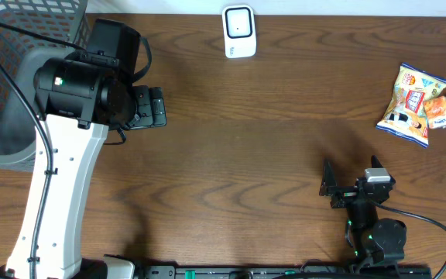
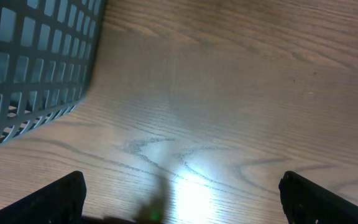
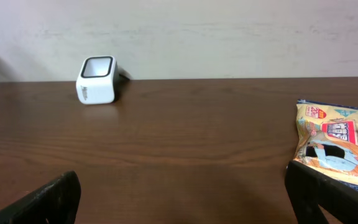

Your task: Scan the item barcode

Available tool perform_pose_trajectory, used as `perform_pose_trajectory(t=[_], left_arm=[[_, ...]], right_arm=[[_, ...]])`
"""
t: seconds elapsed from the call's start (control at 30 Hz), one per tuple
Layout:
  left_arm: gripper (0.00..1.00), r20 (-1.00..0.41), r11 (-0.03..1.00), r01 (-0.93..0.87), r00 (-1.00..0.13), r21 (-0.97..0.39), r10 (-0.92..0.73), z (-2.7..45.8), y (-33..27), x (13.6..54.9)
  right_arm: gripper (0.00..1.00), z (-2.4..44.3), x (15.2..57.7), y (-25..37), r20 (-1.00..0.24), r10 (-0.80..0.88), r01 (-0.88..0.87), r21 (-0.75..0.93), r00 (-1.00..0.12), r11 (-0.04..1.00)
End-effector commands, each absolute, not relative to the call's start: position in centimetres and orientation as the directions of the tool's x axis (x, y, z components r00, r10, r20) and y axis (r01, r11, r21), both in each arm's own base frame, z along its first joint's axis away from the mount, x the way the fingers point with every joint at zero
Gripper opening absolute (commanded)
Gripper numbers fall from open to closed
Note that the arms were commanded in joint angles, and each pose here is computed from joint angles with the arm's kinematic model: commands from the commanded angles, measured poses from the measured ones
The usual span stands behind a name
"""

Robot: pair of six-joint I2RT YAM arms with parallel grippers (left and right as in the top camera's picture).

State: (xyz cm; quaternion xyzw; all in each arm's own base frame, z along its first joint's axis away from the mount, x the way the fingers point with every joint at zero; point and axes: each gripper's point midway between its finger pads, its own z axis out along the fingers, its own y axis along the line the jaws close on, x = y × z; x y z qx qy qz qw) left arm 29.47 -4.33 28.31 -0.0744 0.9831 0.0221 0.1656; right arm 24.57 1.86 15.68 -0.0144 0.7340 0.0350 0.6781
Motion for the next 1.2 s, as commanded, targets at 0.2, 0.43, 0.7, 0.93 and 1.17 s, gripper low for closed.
perform_pose_trajectory(t=[0.2, 0.43, 0.7, 0.93, 1.17], left_arm=[[0.98, -0.324, 0.987, -0.159, -0.935, 0.025, -0.143, 28.21, -4.22, 29.36], [0.98, -0.324, 0.987, -0.159, -0.935, 0.024, -0.143, 28.21, -4.23, 29.36], [0.98, -0.324, 0.987, -0.159, -0.935, 0.025, -0.143, 28.2, -4.23, 29.36], [0.98, -0.324, 0.987, -0.159, -0.935, 0.024, -0.143, 28.21, -4.23, 29.36], [0.98, -0.324, 0.987, -0.159, -0.935, 0.025, -0.143, 28.2, -4.23, 29.36]], right_arm=[[0.99, 15.35, 24.6, 1.64, -0.995, 0.036, -0.057, 0.041, -0.09, 0.998], [0.99, 15.68, 24.56, 1.7, -0.996, 0.038, -0.061, 0.042, -0.076, 0.997], [0.99, 15.66, 24.56, 1.69, -0.996, 0.038, -0.06, 0.043, -0.077, 0.997], [0.99, 15.65, 24.56, 1.69, -0.996, 0.038, -0.06, 0.042, -0.077, 0.997], [0.99, 15.66, 24.56, 1.69, -0.996, 0.038, -0.06, 0.042, -0.077, 0.997]])
